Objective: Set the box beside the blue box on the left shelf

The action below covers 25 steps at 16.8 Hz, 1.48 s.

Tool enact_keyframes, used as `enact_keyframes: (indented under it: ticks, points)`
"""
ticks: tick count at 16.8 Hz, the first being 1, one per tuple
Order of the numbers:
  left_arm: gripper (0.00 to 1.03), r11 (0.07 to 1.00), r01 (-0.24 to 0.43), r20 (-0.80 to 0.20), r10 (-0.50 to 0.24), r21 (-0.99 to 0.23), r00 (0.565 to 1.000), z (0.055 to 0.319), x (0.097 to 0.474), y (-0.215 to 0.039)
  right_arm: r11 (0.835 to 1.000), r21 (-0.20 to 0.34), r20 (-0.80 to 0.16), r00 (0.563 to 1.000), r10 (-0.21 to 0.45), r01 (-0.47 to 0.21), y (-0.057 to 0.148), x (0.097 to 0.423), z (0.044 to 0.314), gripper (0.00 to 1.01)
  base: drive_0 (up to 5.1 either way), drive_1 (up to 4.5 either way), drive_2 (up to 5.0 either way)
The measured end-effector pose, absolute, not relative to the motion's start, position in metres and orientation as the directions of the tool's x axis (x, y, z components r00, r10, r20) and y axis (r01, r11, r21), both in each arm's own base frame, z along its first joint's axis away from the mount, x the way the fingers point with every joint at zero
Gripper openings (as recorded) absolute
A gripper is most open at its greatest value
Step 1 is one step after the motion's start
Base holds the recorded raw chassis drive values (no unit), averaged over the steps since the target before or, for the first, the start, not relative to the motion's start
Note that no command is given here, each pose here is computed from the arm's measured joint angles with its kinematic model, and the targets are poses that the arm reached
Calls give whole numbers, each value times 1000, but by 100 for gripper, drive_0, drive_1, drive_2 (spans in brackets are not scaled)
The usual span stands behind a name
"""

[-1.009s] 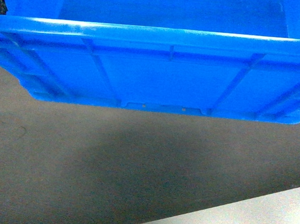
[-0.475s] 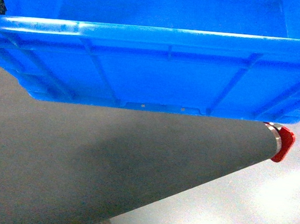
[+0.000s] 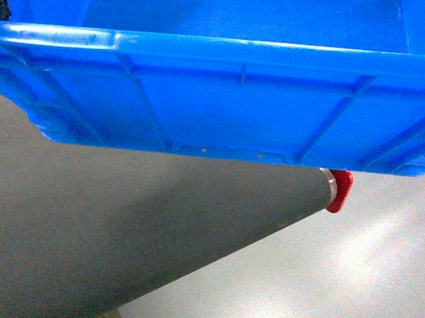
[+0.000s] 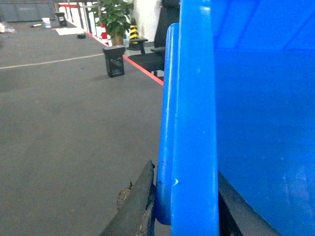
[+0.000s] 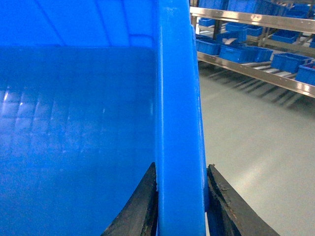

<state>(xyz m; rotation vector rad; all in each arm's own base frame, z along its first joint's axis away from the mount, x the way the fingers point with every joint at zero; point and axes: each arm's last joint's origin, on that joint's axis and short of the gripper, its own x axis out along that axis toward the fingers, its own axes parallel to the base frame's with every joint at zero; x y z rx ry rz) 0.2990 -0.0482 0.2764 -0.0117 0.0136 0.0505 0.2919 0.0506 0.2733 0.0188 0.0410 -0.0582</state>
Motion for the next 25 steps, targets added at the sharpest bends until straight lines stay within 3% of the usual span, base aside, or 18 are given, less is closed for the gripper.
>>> enact_keyframes:
  ticks: [25]
  points:
    - [20, 999, -50, -14, 50, -11, 999, 276, 299, -48, 998, 16, -42, 997, -58, 59, 51, 292, 273, 21, -162, -162, -162]
